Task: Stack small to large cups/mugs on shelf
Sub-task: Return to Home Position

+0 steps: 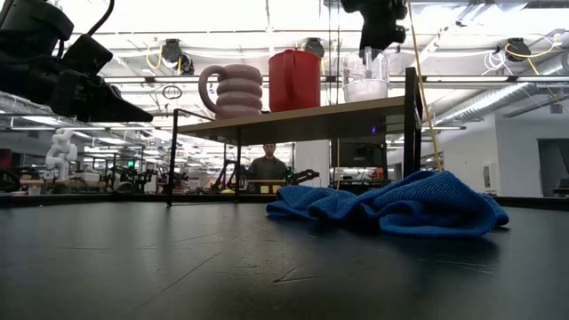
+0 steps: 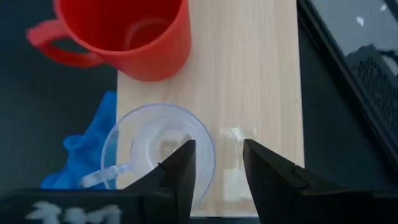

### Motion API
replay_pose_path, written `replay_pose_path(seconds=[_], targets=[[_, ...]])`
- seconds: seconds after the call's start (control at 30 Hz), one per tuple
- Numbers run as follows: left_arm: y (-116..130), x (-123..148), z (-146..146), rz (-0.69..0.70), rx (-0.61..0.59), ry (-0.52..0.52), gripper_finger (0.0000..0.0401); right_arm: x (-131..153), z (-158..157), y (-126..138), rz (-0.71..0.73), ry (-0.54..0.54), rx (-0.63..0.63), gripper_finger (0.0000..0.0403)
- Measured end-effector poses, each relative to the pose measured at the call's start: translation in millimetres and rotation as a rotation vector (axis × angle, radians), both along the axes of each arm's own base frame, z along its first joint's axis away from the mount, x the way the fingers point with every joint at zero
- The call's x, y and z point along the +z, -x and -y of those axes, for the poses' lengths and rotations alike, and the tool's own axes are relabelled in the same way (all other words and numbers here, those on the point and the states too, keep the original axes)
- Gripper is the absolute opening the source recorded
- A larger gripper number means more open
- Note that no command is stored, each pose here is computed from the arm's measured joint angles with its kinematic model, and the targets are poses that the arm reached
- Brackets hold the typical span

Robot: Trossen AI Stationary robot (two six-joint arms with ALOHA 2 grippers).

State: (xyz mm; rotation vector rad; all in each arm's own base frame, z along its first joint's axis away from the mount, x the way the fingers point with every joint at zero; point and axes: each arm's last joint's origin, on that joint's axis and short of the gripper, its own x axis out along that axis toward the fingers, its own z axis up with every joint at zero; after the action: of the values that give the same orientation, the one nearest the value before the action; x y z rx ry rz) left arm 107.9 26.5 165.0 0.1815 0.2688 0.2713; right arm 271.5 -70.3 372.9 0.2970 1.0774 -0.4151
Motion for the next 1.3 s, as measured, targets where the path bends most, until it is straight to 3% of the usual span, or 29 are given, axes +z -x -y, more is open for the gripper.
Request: replay_pose_path(seconds=[0.17,0.33,0.6,1.03,1.17,1.3], targets=[[0.0,-0.1,0.0,-0.001,0.0,0.0,0.0003,12.9,-1.5,7.4,0.074,0.051,0.032,0.0106],[0.0,-0.1,0.0,-0.001,0.0,0.0,0.0003,16.3,-6.3,1.6,0.114,0.108,0.105,0.0014],[0.1,-0.3,0.0,-0.004,0.0,0.0,0.0003,9.9,-24.0,5.2,0.176,0.153,0.255,0.0002],[-0.1,0.7,0.0,0.005,-0.001,-0.007,0.0003,-25.0,-41.5,105.8,0.494,0.199,0.231,0.0],[-0.1,0.7,-0.1,0.006,-0.001,-0.008,0.0003,-43.4,-49.3,128.3,0.605,0.165,0.255,0.0],[-0.3,1.2,-0.1,0.01,-0.002,-0.013,0.0003,-67.1,-52.8,141.7,0.626,0.146,0.245,0.0]])
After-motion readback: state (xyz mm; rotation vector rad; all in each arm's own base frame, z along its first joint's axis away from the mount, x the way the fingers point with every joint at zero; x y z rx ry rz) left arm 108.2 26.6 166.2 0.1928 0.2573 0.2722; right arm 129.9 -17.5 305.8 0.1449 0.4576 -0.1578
